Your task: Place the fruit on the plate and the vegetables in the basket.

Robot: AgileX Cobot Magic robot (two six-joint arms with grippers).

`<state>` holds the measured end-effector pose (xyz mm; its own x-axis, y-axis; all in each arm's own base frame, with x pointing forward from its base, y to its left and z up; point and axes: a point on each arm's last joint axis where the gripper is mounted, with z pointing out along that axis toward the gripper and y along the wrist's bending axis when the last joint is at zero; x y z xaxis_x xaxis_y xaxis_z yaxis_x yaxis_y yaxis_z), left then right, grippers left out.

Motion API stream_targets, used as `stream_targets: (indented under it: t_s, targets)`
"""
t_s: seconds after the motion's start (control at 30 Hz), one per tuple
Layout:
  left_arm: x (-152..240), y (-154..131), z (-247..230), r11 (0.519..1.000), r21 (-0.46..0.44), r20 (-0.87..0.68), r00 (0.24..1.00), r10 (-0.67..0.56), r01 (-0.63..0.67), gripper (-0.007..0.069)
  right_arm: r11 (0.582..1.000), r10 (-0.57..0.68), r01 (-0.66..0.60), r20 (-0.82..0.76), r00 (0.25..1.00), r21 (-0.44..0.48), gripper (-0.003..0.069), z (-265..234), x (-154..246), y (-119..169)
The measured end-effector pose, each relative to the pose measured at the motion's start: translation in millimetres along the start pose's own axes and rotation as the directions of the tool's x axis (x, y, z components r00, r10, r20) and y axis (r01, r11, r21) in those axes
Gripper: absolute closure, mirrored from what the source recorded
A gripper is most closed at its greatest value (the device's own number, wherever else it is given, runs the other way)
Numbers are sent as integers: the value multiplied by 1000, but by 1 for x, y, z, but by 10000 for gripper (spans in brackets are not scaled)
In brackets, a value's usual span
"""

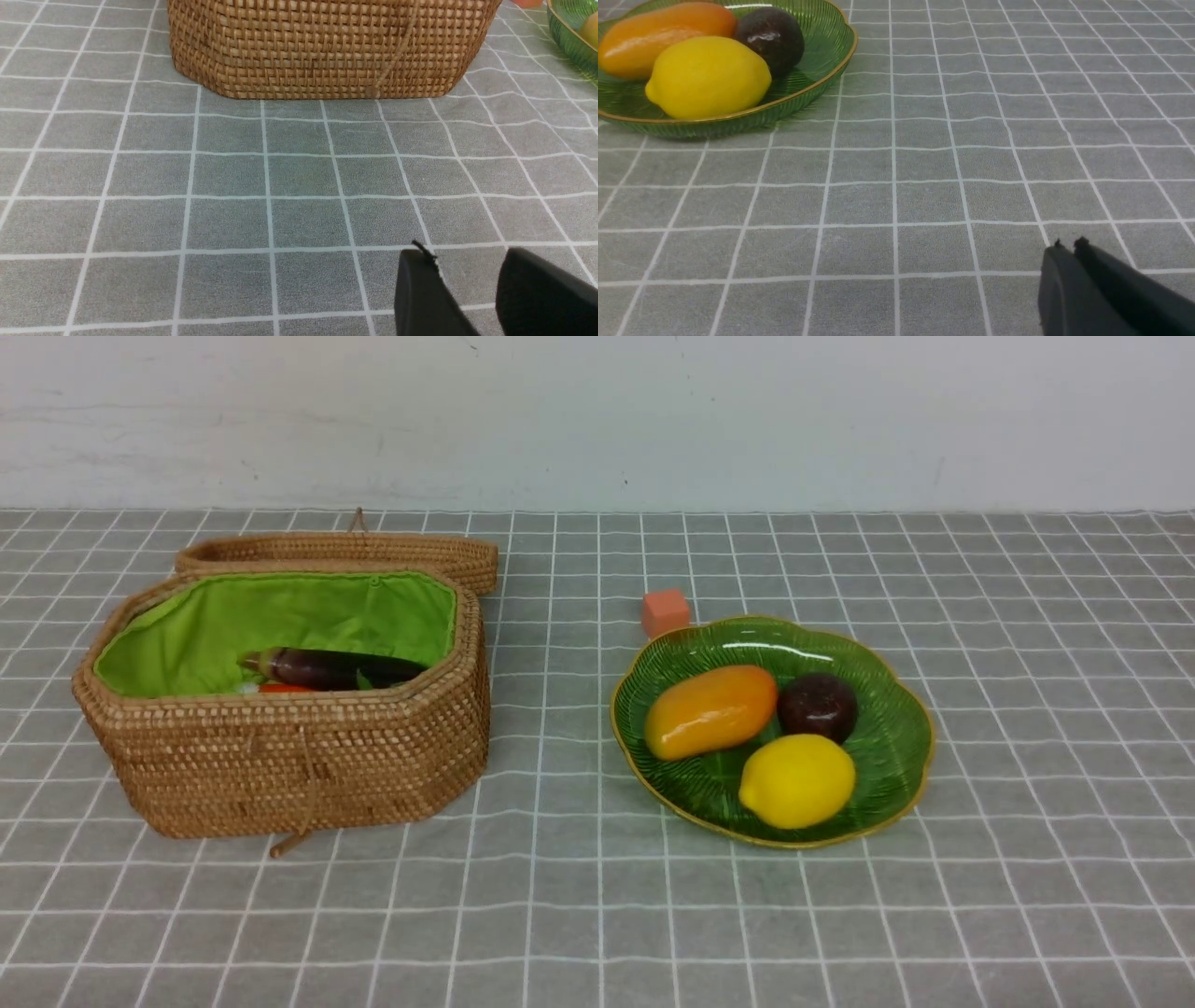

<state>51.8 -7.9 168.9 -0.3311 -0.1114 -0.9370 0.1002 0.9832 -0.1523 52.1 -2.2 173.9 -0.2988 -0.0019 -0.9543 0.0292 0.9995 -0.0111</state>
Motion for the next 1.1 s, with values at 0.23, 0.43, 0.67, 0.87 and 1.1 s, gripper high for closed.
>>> stream_targets:
  t_s: [0.23, 0.43, 0.67, 0.87, 1.1]
  targets:
    - [0, 0, 0, 1000, 0, 0, 1000, 0, 0, 387, 1000, 0, 0, 1, 1000, 0, 616, 0, 0, 0]
    - [0, 0, 0, 1000, 0, 0, 1000, 0, 0, 387, 1000, 0, 0, 1, 1000, 0, 610, 0, 0, 0]
    - [0, 0, 0, 1000, 0, 0, 1000, 0, 0, 387, 1000, 0, 0, 1, 1000, 0, 606, 0, 0, 0]
    - [0, 0, 0, 1000, 0, 0, 1000, 0, 0, 387, 1000, 0, 0, 1, 1000, 0, 599, 0, 0, 0]
    - [0, 0, 0, 1000, 0, 0, 1000, 0, 0, 387, 1000, 0, 0, 1, 1000, 0, 590, 0, 0, 0]
